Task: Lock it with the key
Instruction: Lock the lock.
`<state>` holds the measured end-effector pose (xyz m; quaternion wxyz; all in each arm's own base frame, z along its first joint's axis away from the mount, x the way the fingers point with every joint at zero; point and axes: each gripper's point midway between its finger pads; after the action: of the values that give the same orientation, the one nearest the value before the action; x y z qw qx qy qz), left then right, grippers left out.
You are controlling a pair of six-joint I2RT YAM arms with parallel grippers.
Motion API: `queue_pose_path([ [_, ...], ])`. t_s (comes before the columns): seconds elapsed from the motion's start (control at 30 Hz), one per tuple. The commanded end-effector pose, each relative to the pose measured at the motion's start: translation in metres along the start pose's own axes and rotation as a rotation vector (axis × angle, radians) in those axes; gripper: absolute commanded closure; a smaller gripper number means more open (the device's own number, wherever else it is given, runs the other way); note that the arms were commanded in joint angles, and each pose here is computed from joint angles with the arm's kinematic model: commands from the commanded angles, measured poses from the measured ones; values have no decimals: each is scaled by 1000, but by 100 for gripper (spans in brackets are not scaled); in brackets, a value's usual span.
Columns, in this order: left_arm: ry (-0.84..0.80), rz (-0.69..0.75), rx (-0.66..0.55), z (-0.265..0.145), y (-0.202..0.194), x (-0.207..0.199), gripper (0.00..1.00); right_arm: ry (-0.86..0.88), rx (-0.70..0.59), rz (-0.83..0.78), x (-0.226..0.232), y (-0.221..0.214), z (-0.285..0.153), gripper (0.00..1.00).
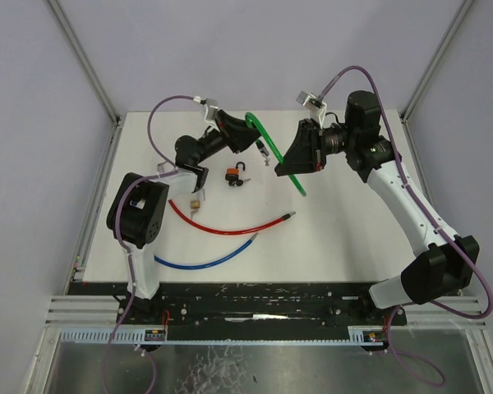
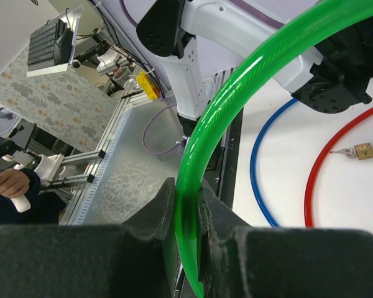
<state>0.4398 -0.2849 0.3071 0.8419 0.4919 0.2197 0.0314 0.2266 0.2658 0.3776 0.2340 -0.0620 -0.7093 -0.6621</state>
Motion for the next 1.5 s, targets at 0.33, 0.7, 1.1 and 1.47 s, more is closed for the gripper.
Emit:
queue_pose_path([
  [0.33,62,202,-13,-23,41,-40,100,-189,-94,-79,-32,24,-50,74],
  [0.7,450,339,187,-40,54,-17,100,-621,54,-274,-81,17,-88,32],
  [1.1,652,632,474,-34,54,-17,100,-838,243,-532,-56,67,-124,0],
  [1.47,543,799,538,-8,45,-47,100,-800,358,-519,-87,60,-85,0],
])
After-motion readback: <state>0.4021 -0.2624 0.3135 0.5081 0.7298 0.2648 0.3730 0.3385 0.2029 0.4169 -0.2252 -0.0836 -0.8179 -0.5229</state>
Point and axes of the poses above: each gripper's point midway between its finger pads, its own z axis out along the fingers, its own x axis along the line the jaws close on, y = z × x, and after that the axes turned 4 degrees about -z, right-handed
